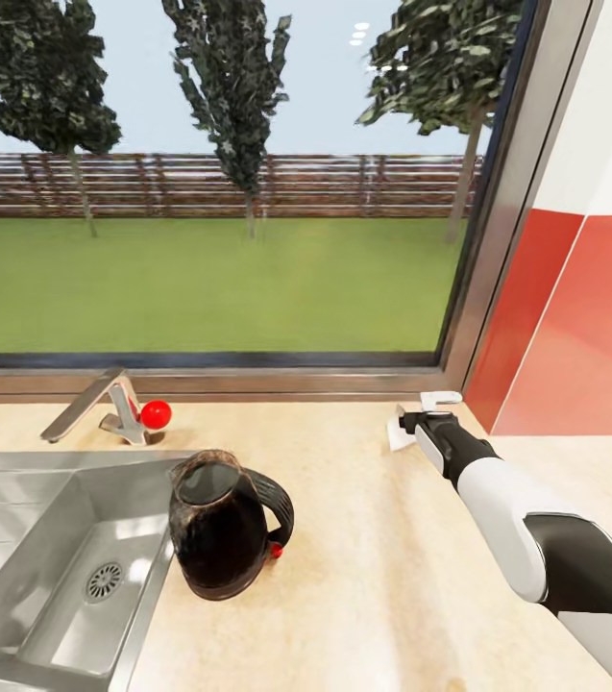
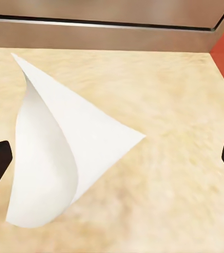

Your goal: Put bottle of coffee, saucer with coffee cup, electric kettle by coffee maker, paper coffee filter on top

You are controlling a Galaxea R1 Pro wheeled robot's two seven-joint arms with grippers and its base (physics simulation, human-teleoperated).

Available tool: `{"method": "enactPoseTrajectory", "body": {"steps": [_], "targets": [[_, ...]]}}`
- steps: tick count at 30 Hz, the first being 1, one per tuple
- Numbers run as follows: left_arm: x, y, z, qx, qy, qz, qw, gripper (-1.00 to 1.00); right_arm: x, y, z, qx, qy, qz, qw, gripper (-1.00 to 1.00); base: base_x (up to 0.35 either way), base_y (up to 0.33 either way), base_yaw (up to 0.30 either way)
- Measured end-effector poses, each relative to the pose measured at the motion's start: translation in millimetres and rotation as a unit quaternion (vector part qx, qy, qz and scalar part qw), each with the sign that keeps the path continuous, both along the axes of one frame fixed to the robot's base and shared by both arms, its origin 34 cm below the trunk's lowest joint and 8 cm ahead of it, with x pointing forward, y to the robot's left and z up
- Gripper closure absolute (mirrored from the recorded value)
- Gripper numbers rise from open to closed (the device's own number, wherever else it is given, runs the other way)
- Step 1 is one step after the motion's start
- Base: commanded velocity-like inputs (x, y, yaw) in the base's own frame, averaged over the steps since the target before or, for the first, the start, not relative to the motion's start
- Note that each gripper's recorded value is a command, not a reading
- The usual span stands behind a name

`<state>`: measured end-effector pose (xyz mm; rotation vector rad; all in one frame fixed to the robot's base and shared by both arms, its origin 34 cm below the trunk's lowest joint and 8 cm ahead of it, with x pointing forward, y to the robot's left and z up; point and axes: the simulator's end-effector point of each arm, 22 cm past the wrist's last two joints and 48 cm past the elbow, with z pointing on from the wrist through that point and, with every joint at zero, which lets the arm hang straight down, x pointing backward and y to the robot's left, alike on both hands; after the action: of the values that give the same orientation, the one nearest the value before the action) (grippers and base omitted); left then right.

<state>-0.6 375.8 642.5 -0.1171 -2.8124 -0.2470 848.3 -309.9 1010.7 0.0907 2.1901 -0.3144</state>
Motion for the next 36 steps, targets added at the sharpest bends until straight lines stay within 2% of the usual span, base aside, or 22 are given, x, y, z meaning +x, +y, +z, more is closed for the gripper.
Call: {"method": "enactPoseTrajectory", "body": {"steps": [21, 25, 36], "targets": [[-11.9, 0.2, 3.9, 0.000, 0.017, 0.000, 0.9999, -1.00, 0.3, -1.0, -24.0, 0.000, 0.015, 0.000, 0.9999, -1.00, 0.000, 0.000, 0.000], [-14.1, 0.2, 4.7, 0.000, 0.020, 0.000, 0.9998, -1.00, 3.5, -0.6, -24.6, 0.000, 0.005, 0.001, 1.0000, -1.00, 0.000, 0.000, 0.000], [-20.4, 0.3, 7.0, 0.001, 0.029, 0.000, 0.9996, -1.00, 4.0, -2.5, -36.3, -0.001, 0.010, 0.000, 0.9999, -1.00, 0.000, 0.000, 0.000]]}}
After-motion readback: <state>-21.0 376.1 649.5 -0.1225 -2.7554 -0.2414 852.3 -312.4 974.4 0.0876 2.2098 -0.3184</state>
